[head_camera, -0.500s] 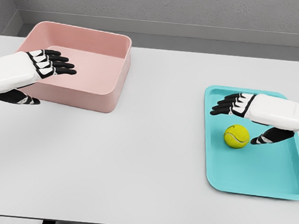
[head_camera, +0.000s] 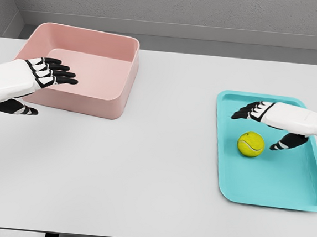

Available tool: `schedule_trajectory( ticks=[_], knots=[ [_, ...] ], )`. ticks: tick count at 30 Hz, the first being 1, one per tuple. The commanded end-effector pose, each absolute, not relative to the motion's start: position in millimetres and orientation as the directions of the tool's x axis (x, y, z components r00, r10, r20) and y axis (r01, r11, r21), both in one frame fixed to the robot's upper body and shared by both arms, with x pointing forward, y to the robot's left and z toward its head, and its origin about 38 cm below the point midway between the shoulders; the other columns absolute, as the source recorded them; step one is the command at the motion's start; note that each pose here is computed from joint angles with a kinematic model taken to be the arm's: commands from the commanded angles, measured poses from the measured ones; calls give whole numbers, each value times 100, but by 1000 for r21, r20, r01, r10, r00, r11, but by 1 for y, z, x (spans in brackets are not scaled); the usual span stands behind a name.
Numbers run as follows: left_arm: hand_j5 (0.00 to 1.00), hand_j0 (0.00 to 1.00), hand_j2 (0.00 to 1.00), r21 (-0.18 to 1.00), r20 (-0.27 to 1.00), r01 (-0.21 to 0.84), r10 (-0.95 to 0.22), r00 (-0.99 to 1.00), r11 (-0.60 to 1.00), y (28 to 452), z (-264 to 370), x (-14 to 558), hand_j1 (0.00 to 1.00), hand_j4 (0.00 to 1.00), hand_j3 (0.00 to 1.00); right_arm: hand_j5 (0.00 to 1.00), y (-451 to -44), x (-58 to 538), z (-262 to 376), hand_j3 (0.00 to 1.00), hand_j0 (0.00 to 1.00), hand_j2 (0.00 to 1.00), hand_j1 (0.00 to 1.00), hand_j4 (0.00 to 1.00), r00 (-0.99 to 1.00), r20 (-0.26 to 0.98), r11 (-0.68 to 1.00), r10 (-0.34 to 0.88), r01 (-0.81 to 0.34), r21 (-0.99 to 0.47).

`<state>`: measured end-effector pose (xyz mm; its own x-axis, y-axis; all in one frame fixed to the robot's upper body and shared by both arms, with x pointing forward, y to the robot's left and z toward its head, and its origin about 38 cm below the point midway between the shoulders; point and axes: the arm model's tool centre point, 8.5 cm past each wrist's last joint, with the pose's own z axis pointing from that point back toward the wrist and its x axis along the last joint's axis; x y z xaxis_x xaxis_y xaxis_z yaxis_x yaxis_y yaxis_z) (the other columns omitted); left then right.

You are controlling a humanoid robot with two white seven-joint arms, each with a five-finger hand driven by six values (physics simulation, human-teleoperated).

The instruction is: Put the tennis from the blue tray into the pink basket with both arms

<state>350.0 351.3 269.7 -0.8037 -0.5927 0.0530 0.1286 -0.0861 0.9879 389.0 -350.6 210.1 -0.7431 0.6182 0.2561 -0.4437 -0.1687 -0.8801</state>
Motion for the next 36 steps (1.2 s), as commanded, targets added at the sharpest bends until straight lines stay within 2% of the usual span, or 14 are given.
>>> schedule_trajectory(
  ticks=[1, 4, 16, 36],
  knots=[
    [100, 100, 100, 988, 51, 129, -595, -802, -89, 353, 272, 349, 100, 100, 100, 97, -355, 392, 205, 97, 97, 97, 97, 97, -731, 247, -177, 636, -450, -875],
    [100, 100, 100, 988, 46, 123, -595, -802, -89, 353, 274, 350, 100, 100, 100, 87, -357, 391, 203, 87, 87, 87, 87, 87, -734, 227, -202, 640, -446, -872],
    [100, 100, 100, 987, 49, 131, -592, -804, -96, 353, 272, 348, 100, 100, 100, 88, -353, 381, 185, 88, 88, 88, 88, 88, -734, 256, -220, 629, -484, -847],
    [100, 100, 100, 987, 38, 124, -591, -806, -105, 354, 277, 347, 100, 100, 100, 90, -340, 385, 171, 90, 90, 90, 90, 90, -743, 257, -229, 619, -483, -845]
  ],
)
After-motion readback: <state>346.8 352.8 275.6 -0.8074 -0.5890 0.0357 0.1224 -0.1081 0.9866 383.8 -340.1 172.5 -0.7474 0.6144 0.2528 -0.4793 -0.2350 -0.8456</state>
